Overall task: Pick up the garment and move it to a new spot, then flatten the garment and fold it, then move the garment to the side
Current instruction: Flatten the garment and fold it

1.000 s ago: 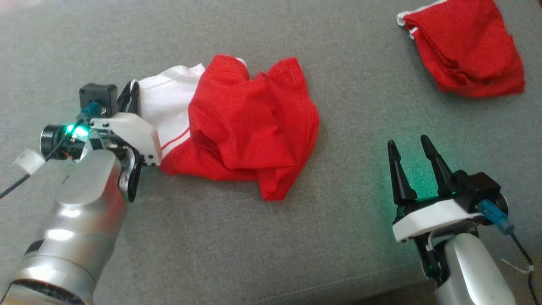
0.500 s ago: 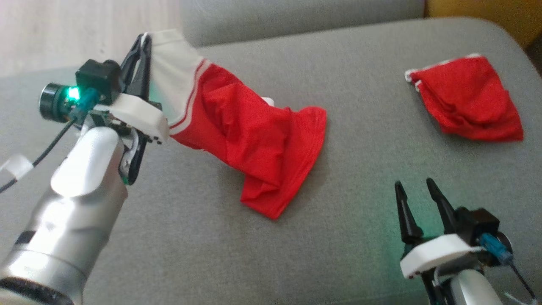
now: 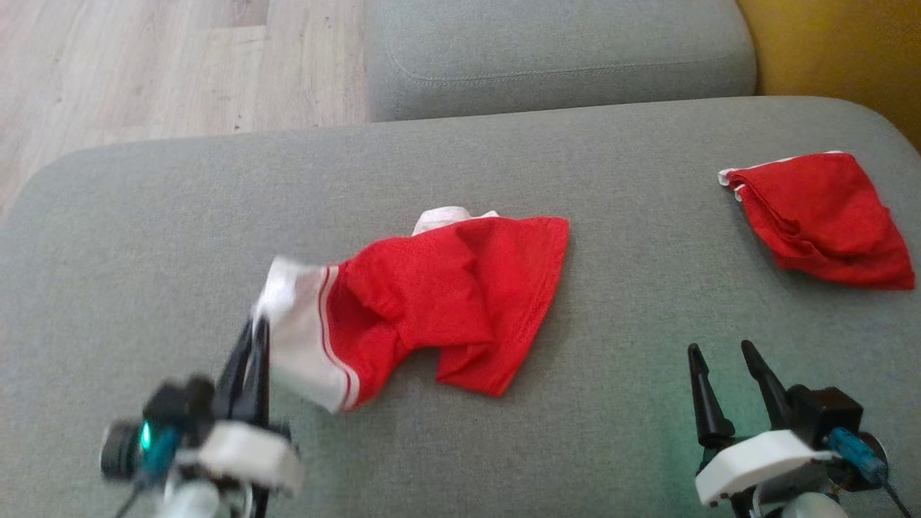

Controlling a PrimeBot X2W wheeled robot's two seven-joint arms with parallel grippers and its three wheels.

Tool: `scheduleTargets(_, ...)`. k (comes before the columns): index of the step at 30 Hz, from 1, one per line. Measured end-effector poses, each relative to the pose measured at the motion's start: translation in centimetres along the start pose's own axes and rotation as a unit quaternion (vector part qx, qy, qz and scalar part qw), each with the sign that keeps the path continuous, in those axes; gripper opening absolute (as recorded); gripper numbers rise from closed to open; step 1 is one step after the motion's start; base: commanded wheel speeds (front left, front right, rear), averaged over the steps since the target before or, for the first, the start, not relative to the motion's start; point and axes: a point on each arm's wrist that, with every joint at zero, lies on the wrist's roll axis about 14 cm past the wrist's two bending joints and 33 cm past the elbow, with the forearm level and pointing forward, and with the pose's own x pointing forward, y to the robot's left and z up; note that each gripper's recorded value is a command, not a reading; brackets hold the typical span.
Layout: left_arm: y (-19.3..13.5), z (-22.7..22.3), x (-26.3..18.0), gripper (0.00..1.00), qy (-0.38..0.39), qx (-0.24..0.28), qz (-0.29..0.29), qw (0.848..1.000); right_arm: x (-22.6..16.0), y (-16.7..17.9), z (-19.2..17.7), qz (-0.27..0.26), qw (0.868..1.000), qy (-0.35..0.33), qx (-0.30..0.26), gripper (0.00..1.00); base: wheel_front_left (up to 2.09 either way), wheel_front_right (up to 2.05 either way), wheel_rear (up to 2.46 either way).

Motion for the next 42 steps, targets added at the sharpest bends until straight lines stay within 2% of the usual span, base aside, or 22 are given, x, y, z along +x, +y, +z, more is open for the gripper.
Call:
scheduleTargets(6,1.3,-5.3,-4.2,0.00,0.076,-0.034,0.052,0.995,0.2,0.1,-0.1,0.003,1.000,0.006,-0.005,1.00,0.00,0.00,0.00)
scheduleTargets(14,2.3,-7.7,-4.9,0.00,0.109,-0.043,0.081,0.990,0.4,0.2,-0.1,0.005,1.000,0.009,-0.005,1.00,0.00,0.00,0.00)
scheduleTargets(15,2.3,-7.9,-5.0,0.03,0.112,-0.046,0.083,0.989,0.3,0.2,-0.1,0.004,1.000,0.009,-0.005,1.00,0.00,0.00,0.00)
scheduleTargets(16,2.2,-8.2,-5.1,0.24,0.116,-0.048,0.085,0.989,0.3,0.2,-0.2,0.004,1.000,0.012,-0.005,1.00,0.00,0.00,0.00)
scheduleTargets(17,2.2,-8.5,-5.2,0.37,0.120,-0.048,0.086,0.988,0.3,0.2,-0.2,0.004,1.000,0.012,-0.005,1.00,0.00,0.00,0.00)
scheduleTargets(18,2.1,-8.7,-5.3,0.70,0.124,-0.049,0.087,0.987,0.3,0.2,-0.2,0.004,1.000,0.013,-0.005,1.00,0.00,0.00,0.00)
scheduleTargets(19,2.2,-8.9,-5.3,0.95,0.126,-0.049,0.088,0.987,0.3,0.2,-0.2,0.004,1.000,0.013,-0.005,1.00,0.00,0.00,0.00)
scheduleTargets(20,2.3,-9.1,-5.4,1.00,0.128,-0.049,0.090,0.986,0.3,0.2,-0.3,0.004,1.000,0.013,-0.005,1.00,0.00,0.00,0.00)
scheduleTargets(28,2.9,-7.7,-5.5,1.00,0.096,-0.063,0.113,0.987,1.9,1.5,-0.4,0.028,0.999,0.027,-0.033,1.00,0.00,0.00,0.00)
scheduleTargets(33,3.1,-5.9,-5.4,1.00,0.059,-0.074,0.128,0.987,7.5,3.2,3.3,0.052,0.995,0.004,-0.080,1.00,0.00,0.00,0.00)
scheduleTargets(36,3.1,-5.5,-5.5,1.00,0.050,-0.078,0.134,0.987,9.5,3.9,4.2,0.059,0.994,0.004,-0.091,1.00,0.00,0.00,0.00)
scheduleTargets(42,4.2,-4.9,-5.6,1.00,0.036,-0.083,0.166,0.982,14.5,5.4,2.5,0.078,0.987,0.064,-0.127,1.00,0.00,0.00,0.00)
